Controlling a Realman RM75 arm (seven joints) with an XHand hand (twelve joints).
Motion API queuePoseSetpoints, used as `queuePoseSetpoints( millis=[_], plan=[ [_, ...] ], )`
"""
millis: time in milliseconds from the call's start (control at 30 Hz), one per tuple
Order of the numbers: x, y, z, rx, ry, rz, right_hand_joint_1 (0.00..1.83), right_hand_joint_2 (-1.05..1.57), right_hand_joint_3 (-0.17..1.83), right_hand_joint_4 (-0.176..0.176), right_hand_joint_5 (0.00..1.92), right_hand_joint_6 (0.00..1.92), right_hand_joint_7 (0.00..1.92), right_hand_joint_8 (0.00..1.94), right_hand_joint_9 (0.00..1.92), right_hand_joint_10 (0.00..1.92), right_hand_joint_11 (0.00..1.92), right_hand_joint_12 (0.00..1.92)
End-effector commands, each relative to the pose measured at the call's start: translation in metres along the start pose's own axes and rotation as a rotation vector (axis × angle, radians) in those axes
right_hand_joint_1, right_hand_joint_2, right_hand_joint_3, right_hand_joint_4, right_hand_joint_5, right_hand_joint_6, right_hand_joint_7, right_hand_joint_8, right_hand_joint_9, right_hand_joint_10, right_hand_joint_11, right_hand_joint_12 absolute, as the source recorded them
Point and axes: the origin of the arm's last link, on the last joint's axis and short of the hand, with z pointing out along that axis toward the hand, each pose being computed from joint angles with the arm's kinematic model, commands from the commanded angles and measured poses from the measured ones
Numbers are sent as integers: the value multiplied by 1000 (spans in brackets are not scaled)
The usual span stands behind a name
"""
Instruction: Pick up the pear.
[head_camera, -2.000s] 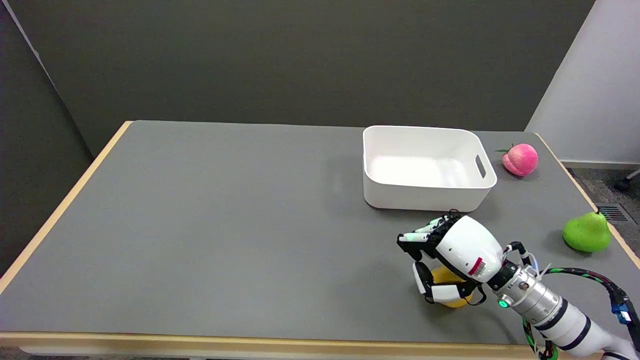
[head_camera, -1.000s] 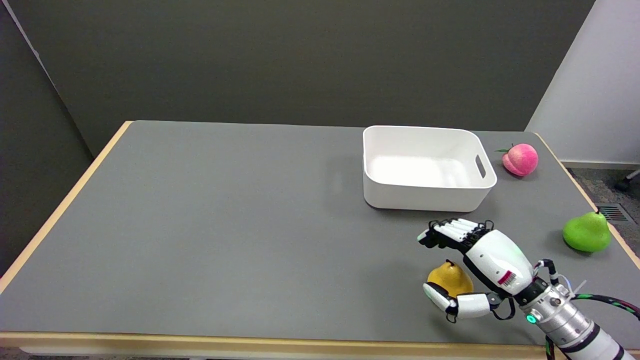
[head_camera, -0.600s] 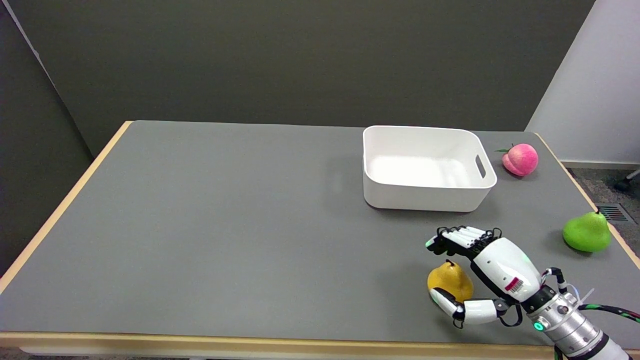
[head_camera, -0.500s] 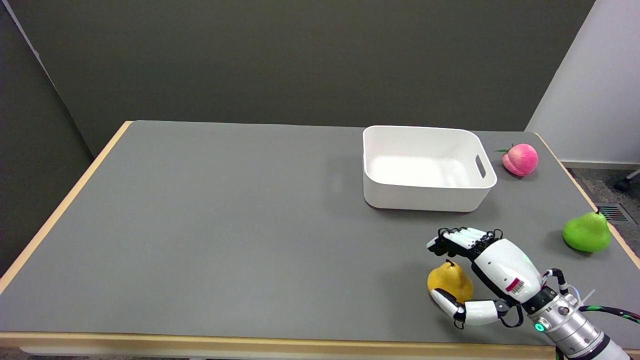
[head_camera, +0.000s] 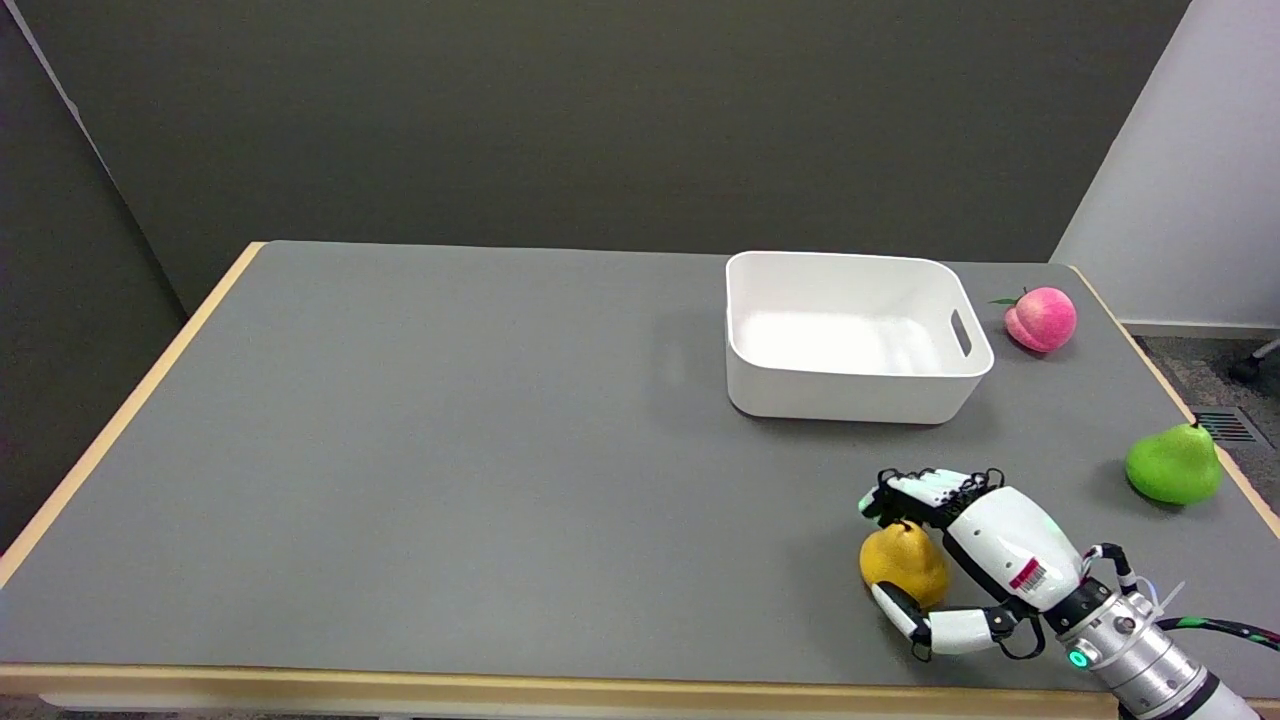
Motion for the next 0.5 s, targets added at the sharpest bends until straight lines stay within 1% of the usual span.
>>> queuePoseSetpoints(
  millis=[33,233,267,300,333,400,467,500],
  plan=[
    [-11,7,5,-17,-107,-17,881,646,952,-126,498,1030,737,996,731,1391,635,1777],
    [-10,9,9,-12,-101,-23,959,665,963,-125,513,1080,758,1033,749,1397,652,1762],
    [-9,9,11,-11,-98,-23,988,726,878,-119,524,1133,769,1071,757,1392,667,1765],
    [-9,9,12,-10,-94,-22,1083,975,485,-98,560,1332,809,1213,784,1362,713,1785],
    [-8,9,12,-8,-89,-21,1167,1183,156,-78,595,1503,846,1334,810,1338,761,1815],
    [-6,9,15,-6,-77,-22,1170,1124,256,-65,626,1492,866,1312,830,1358,828,1907],
    [-5,10,18,-3,-67,-24,1177,1031,422,-53,660,1505,889,1293,827,1445,877,1920],
    [-4,10,20,-2,-61,-25,1180,1018,449,-59,660,1501,892,1311,825,1468,883,1921]
  ],
)
